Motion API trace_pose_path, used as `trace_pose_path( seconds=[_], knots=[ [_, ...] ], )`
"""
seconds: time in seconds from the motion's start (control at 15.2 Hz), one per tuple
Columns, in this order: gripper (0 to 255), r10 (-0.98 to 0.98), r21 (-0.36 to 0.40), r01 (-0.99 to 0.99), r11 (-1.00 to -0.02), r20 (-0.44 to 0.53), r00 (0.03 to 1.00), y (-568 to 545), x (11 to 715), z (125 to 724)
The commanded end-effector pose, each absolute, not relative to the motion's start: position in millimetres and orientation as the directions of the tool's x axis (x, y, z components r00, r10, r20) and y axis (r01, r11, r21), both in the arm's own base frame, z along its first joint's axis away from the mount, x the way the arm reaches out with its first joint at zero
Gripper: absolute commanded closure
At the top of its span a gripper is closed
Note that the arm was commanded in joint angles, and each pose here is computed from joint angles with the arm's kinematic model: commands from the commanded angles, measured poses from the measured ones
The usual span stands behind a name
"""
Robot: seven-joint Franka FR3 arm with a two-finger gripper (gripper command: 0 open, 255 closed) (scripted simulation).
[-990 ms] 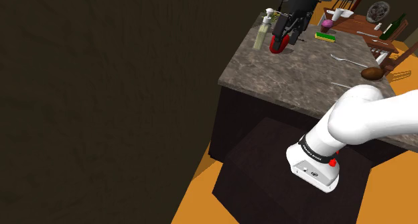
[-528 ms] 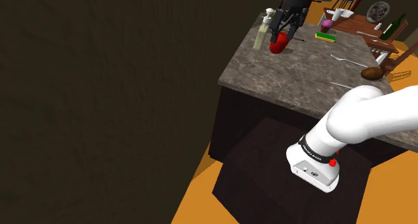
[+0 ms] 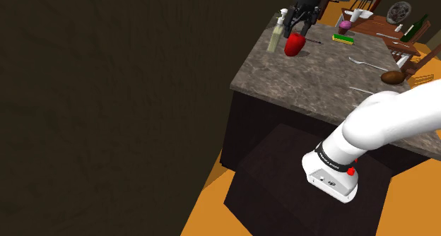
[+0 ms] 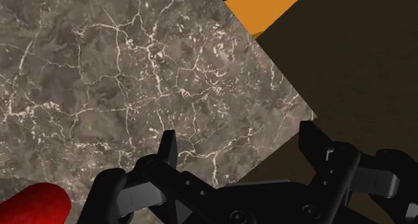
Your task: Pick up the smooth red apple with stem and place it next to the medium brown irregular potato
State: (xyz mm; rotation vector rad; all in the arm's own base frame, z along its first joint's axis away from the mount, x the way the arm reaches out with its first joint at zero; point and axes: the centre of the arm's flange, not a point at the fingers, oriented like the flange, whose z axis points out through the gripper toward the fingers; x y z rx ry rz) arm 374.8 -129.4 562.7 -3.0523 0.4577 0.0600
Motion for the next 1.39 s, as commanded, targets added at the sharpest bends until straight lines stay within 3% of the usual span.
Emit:
trace_pose_path(
  seconds=[0.0,1.32],
  knots=[
    [0,-0.315,-0.047,-0.317,-0.947,-0.046,0.948,-153,387,559],
    [0,-0.526,-0.048,-0.528,-0.848,-0.045,0.849,-402,461,514]
  ],
)
